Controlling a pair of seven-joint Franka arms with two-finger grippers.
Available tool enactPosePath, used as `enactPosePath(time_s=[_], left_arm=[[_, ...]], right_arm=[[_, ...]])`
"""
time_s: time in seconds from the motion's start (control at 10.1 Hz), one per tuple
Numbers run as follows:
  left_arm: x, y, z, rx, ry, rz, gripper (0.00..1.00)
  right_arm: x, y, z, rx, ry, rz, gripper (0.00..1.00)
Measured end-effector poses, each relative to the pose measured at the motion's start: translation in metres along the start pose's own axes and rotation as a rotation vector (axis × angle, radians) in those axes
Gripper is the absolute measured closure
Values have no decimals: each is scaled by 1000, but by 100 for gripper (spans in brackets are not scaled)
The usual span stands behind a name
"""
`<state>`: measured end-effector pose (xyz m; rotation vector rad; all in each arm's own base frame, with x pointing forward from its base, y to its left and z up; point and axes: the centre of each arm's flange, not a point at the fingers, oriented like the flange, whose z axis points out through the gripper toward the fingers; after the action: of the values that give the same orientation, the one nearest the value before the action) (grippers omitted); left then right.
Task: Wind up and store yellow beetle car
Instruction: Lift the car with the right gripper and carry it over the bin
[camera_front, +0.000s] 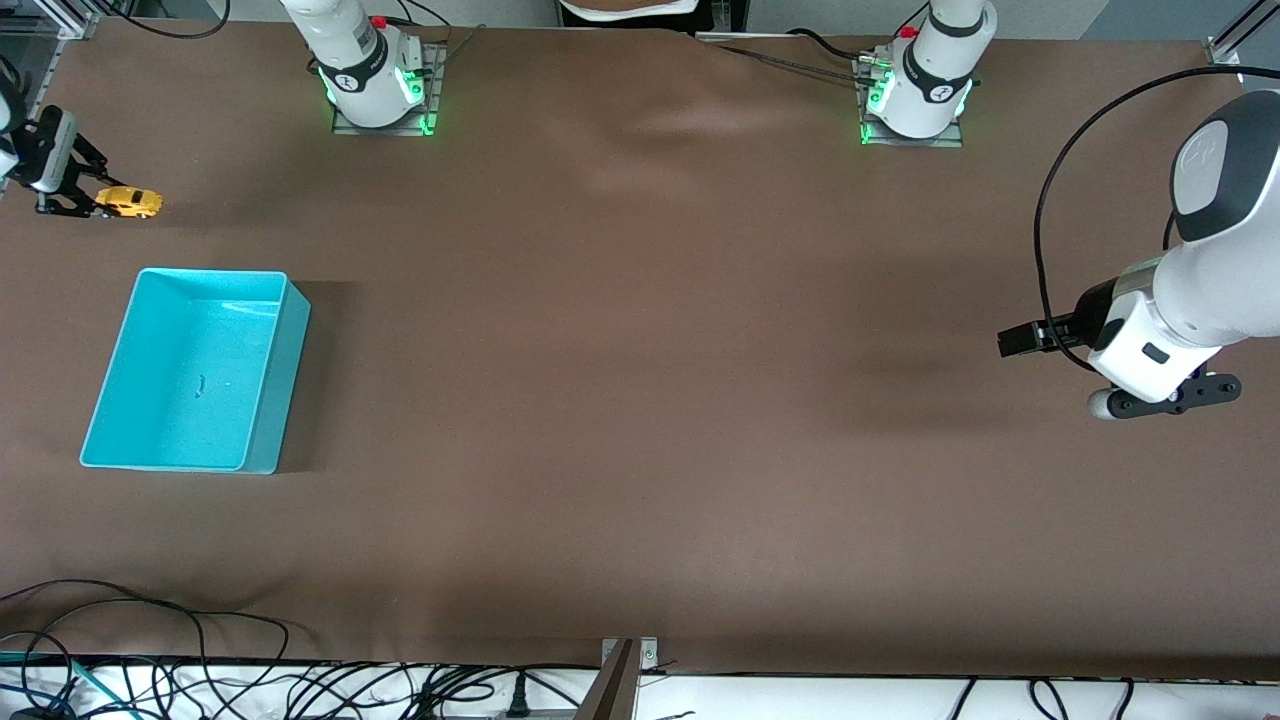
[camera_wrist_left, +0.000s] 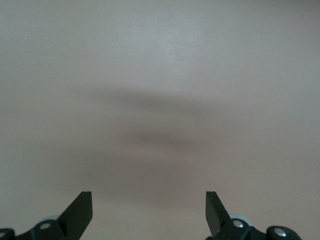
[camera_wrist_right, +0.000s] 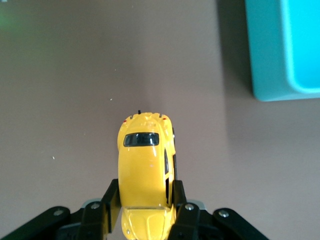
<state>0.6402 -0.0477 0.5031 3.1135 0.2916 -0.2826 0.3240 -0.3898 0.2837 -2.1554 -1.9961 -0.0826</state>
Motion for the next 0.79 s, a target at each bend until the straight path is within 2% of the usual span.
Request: enactPosePath(time_s=[0.3, 0.59, 0.79], left_arm=[[1, 0, 2, 0, -3, 0, 0], [1, 0, 3, 0, -5, 0, 0], [1, 0, 3, 0, -5, 0, 0]], right_arm=[[39, 50, -36, 45, 21, -55, 54], [106, 114, -85, 47, -6, -53, 54], [150, 140, -88, 52, -12, -14, 54]])
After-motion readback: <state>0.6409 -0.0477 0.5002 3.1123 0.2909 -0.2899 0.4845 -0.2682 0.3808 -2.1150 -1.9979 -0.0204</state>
